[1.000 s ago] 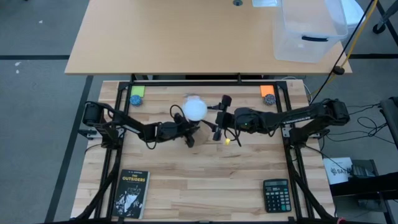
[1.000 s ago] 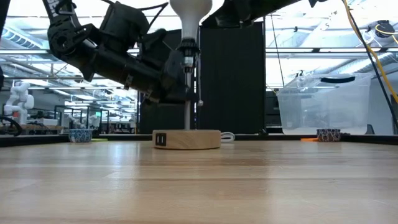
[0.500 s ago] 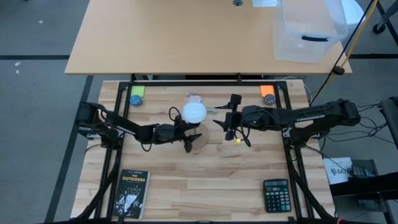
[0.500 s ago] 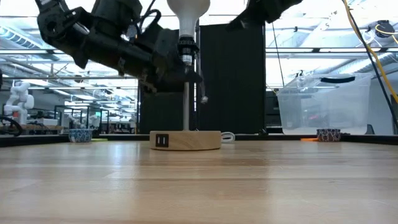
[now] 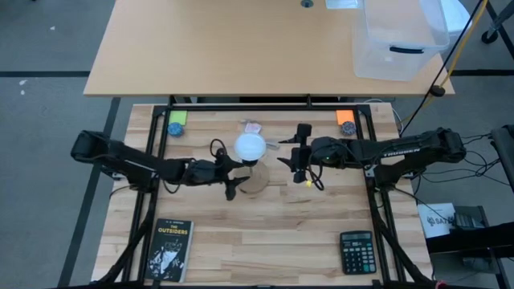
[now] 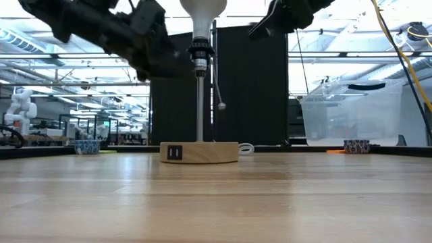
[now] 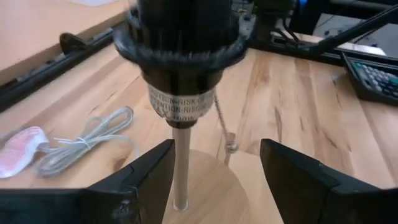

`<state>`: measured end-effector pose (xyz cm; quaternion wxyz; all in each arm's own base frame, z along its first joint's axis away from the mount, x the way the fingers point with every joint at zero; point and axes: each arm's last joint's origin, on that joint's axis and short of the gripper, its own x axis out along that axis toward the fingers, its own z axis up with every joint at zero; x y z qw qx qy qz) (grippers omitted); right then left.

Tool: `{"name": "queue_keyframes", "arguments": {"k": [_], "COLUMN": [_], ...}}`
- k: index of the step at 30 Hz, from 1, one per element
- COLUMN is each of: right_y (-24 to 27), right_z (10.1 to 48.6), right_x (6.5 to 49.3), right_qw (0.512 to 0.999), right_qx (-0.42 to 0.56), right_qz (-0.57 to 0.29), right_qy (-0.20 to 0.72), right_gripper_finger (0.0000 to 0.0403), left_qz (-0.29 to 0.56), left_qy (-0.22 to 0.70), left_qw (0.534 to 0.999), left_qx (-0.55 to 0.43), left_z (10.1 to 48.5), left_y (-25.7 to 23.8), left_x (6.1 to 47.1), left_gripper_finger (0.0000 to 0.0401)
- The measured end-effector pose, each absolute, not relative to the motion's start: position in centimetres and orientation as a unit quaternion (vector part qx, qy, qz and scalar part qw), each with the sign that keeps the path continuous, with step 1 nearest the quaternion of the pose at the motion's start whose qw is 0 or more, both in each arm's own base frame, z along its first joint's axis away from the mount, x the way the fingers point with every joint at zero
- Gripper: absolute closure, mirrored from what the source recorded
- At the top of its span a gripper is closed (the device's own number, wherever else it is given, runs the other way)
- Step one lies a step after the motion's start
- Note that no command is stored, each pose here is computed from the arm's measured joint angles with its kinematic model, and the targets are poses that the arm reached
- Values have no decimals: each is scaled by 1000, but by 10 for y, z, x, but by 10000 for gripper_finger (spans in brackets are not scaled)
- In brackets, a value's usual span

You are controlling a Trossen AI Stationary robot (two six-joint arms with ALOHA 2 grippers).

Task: Screw lightbulb
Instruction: Insert the lightbulb on the lamp

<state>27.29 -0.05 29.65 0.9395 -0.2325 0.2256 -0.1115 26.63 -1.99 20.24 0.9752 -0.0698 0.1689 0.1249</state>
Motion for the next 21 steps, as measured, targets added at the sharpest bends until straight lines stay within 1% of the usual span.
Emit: {"name": "queue_keyframes", "arguments": {"k": [7, 9, 11, 14, 17, 21], "right_y": [2, 3, 3, 2, -1, -1], "right_z": [298, 298, 299, 303, 307, 315], "right_x": [274, 276, 278, 279, 279, 281], "right_qw": [949, 952, 954, 955, 950, 951], "right_qx": [-225, -222, -221, -222, -234, -247], "right_qz": [-73, -62, -62, -90, -129, -140], "right_qy": [211, 202, 194, 175, 164, 126], "right_gripper_finger": [161, 169, 186, 228, 283, 364], "left_qz": [134, 145, 152, 156, 149, 123], "left_qy": [138, 115, 86, 41, -4, -24], "left_qw": [981, 983, 985, 987, 988, 990], "left_qx": [-31, -15, 0, 21, 43, 68], "left_z": [239, 251, 264, 281, 293, 296], "left_y": [-23, -23, -22, -21, -23, -25], "left_x": [236, 226, 217, 206, 202, 204], "left_gripper_finger": [161, 163, 174, 211, 263, 337]}}
